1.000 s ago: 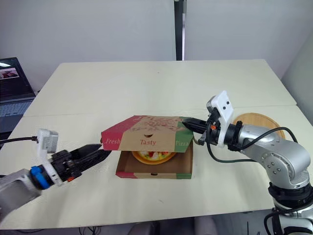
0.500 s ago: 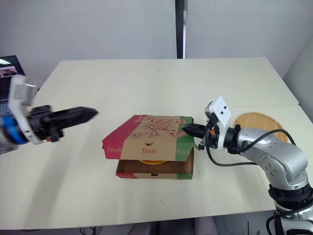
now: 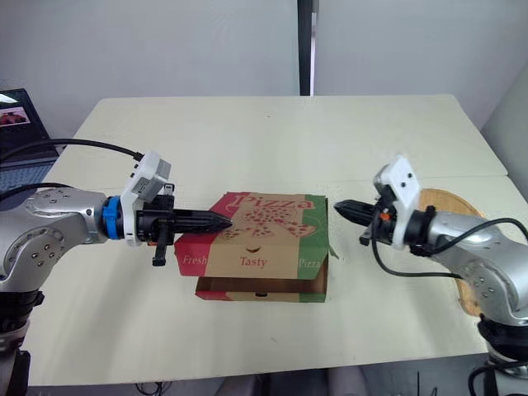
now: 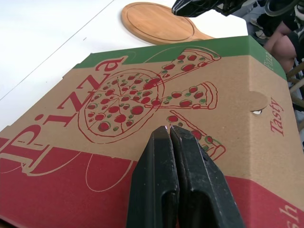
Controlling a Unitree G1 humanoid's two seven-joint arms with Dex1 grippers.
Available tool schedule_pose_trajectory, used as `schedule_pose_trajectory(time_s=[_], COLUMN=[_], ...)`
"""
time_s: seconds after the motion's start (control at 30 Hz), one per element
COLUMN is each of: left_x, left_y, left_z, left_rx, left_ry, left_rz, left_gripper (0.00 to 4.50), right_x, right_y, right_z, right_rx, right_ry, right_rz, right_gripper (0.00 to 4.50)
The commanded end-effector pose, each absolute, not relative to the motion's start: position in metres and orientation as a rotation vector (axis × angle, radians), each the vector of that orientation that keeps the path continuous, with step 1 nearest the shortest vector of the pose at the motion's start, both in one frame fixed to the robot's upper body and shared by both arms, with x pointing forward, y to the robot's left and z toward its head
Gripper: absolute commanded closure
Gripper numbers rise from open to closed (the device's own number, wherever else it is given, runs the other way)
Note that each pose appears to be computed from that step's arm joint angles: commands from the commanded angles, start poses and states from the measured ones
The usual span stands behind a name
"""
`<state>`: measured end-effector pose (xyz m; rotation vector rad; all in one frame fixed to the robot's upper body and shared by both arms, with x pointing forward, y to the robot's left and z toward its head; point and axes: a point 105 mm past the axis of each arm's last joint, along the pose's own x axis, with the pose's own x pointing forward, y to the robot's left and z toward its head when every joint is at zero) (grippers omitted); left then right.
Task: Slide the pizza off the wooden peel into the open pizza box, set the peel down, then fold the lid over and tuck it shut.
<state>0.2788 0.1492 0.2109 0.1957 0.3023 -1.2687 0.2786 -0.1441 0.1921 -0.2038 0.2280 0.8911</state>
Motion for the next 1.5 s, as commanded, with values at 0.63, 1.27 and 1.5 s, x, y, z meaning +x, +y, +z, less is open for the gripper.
schedule_pose_trajectory(time_s=[0.63,1.27,1.5], left_x=[0.272,0.269,0.272], left_y=[0.119,0.125,0.127], left_z=[0.216,0.181,0.186], left_rx=[0.312,0.401,0.400], left_ry=[0.251,0.335,0.316], left_rz=[-1.396,-1.378,-1.364], left_gripper=[4.45,4.45,4.50], right_x=[0.235,0.229,0.226], right_y=[-0.091,-0.094,-0.115], right_z=[0.170,0.150,0.180], right_rx=[-0.160,-0.130,-0.197], right_ry=[0.267,0.274,0.193], right_rz=[1.145,1.037,1.046], right_gripper=[4.50,4.50,2.86])
